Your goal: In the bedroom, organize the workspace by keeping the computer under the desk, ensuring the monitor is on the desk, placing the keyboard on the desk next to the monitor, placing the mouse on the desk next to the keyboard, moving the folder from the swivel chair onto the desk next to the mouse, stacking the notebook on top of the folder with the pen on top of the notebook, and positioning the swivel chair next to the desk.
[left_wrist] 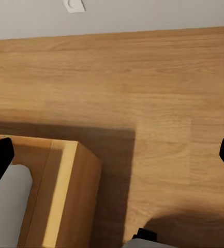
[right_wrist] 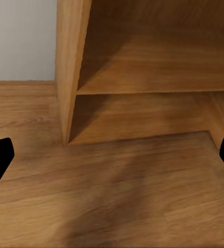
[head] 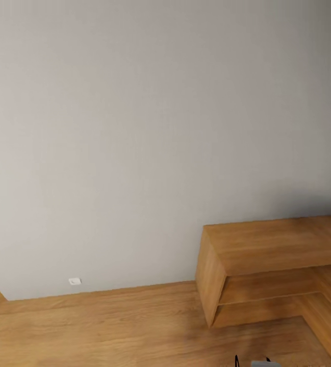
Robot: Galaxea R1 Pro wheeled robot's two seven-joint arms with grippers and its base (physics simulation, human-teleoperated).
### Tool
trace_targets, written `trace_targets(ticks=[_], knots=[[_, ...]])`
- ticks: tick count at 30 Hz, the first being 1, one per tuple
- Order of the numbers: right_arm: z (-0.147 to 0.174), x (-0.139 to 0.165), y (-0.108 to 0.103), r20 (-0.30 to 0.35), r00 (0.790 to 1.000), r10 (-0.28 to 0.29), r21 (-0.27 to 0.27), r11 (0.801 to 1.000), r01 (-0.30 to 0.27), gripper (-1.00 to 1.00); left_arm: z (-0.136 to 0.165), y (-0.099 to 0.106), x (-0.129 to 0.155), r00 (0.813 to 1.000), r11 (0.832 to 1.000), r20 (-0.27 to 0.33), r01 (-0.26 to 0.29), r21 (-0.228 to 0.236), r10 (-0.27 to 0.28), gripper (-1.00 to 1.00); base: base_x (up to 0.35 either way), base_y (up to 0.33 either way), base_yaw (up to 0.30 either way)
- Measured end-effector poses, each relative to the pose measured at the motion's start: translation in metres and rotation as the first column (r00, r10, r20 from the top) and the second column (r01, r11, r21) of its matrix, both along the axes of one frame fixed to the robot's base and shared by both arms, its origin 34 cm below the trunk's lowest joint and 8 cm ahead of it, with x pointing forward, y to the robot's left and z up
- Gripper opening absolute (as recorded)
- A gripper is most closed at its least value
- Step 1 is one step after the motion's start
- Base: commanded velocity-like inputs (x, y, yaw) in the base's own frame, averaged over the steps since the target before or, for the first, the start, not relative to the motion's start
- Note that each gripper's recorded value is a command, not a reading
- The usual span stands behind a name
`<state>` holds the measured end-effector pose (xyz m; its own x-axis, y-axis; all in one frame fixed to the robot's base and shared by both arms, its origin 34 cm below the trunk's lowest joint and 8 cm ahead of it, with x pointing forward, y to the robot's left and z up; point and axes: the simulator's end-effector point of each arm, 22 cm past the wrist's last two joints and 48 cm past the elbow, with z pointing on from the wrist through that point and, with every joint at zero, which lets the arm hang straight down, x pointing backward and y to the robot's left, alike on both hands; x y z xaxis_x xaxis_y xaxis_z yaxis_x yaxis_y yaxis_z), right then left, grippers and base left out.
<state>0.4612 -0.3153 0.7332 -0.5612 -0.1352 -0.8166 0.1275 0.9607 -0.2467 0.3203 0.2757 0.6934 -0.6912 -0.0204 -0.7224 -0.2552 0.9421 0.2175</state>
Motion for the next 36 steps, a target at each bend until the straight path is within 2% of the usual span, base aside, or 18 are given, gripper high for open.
trace_targets(ticks=[10,36], knots=[[0.003,0.002,0.0,0.009,1.0,0.0,0.0,1.0,0.0,1.0,0.002,0.0,0.003,1.0,1.0,0.009,0.0,0.0,0.0,1.0,0.201,-0.124,-0.22],[0.011,0.009,0.001,0.032,0.999,0.003,0.0,1.0,-0.003,1.0,0.007,0.001,0.01,0.999,1.0,0.033,0.0,0.001,0.0,1.0,0.005,-0.003,-0.226]])
